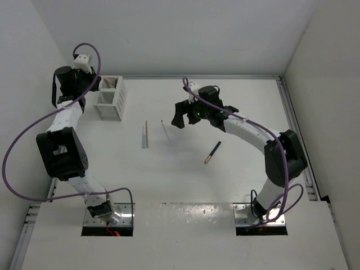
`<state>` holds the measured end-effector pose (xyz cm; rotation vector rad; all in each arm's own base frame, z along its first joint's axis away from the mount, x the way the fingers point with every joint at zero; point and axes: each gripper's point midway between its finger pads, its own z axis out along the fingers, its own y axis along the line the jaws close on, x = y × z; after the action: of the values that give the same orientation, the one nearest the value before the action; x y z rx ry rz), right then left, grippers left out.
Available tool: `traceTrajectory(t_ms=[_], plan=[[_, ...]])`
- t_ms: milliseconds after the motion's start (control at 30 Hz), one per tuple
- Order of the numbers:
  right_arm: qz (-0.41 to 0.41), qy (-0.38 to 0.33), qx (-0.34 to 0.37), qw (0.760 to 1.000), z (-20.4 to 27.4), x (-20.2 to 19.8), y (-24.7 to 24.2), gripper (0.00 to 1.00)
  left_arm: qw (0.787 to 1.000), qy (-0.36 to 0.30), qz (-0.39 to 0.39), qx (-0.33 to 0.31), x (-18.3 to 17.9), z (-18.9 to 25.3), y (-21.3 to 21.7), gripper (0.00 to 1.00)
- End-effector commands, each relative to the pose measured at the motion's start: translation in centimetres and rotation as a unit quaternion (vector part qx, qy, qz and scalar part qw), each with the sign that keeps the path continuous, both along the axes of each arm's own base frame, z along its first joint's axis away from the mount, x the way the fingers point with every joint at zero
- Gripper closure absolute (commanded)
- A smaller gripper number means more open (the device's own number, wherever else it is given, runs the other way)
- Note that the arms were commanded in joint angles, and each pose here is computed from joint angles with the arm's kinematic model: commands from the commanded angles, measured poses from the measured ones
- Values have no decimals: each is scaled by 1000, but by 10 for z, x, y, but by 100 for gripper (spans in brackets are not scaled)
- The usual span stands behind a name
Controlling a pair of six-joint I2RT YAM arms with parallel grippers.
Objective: Organize the makeup
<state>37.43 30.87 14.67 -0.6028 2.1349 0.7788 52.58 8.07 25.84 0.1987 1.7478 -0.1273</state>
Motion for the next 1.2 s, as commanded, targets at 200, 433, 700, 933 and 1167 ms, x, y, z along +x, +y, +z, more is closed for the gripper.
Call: traceTrajectory(t_ms=[200, 433, 700, 933, 1167], plan=[[-125, 30, -117, 985, -22, -10, -81, 0, 1000, -6, -14, 26, 13, -23, 6, 91], [-329, 164, -207, 907, -73, -48, -169, 6, 998, 66, -19, 12, -6, -58, 0, 42], [-397, 224, -196, 868, -104, -52, -176, 29, 982, 127, 92, 106, -12, -22, 26, 32], [-422, 284, -196, 838, -143, -53, -177, 36, 971, 156, 125, 132, -43, 2, 25, 32], [-409, 331, -200, 827, -173, -60, -176, 79, 981, 175, -21, 78, -59, 11, -45, 33]])
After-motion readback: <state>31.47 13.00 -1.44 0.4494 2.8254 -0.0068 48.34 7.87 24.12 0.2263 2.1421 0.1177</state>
